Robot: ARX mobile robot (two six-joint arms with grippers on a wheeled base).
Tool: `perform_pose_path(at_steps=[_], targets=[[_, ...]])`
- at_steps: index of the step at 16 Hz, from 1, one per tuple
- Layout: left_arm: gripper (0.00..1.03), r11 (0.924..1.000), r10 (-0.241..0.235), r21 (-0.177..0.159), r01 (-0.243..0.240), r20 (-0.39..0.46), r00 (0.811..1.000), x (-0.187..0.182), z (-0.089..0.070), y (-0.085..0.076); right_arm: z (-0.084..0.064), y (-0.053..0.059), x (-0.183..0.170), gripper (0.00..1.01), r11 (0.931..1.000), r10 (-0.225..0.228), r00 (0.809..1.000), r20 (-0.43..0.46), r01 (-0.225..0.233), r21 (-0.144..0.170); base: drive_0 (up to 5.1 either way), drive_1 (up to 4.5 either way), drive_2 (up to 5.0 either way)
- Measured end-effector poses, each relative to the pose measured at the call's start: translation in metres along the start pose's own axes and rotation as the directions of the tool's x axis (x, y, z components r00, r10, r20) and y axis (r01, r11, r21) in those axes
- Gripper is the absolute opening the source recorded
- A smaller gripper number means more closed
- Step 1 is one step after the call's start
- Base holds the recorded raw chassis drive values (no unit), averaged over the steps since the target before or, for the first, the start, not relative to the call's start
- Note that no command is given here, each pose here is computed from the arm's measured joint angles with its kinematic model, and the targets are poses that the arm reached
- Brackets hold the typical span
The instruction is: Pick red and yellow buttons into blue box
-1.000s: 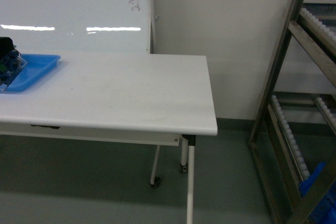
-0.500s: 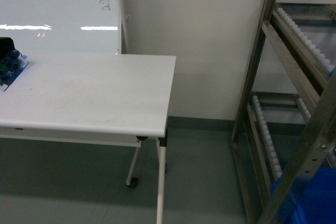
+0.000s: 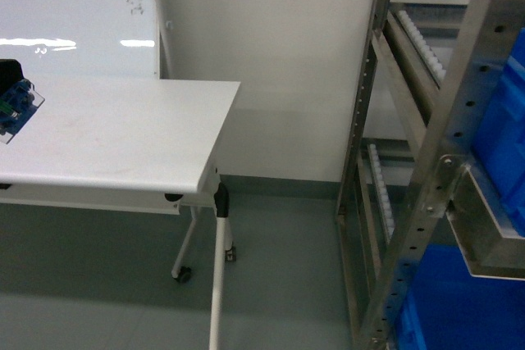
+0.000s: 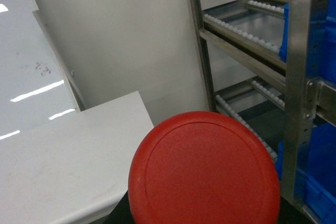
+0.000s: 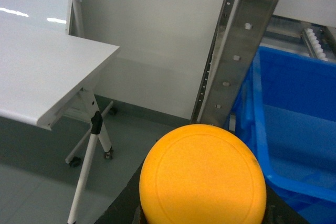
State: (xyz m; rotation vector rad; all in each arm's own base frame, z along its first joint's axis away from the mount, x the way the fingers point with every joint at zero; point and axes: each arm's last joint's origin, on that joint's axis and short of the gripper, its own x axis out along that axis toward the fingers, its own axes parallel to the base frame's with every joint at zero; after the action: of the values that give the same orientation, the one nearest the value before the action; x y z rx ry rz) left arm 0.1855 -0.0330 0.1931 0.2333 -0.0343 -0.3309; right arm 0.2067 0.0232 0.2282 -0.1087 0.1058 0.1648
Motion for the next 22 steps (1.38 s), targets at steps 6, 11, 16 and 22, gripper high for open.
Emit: perform_pose_path(at_steps=[6,11,16,22], targets=[[0.24,1.0,0.001,0.001,-0.001,0.006,1.0,0.0,0.0006,0.0001,0.0003,0.0,0.0,0.27,1.0,-0.001,1.0,0.003,0.001,0.0,4.9,-3.38,-1.4],[0.24,1.0,0.0,0.001,0.0,0.007,1.0,-0.0001,0.0008,-0.0001,0.0001,-0.0001,0.0,0.27,1.0,-0.002,1.0,0.001,0.002,0.0,4.9,-2.72,-1.9],[0.24,1.0,-0.001,0.001,0.001,0.004,1.0,0.0,0.0005,-0.0001,0.0001,-0.0001,0.0,0.27,1.0,-0.002,1.0,0.001,0.002,0.0,4.9,-2.32,-2.3],[0.24,1.0,0.0,0.001,0.0,0.005,1.0,0.0,0.0005,-0.0001,0.0,-0.0001,0.0001,0.27,1.0,-0.002,1.0,0.0,0.002,0.0,5.0,-2.34,-2.3]])
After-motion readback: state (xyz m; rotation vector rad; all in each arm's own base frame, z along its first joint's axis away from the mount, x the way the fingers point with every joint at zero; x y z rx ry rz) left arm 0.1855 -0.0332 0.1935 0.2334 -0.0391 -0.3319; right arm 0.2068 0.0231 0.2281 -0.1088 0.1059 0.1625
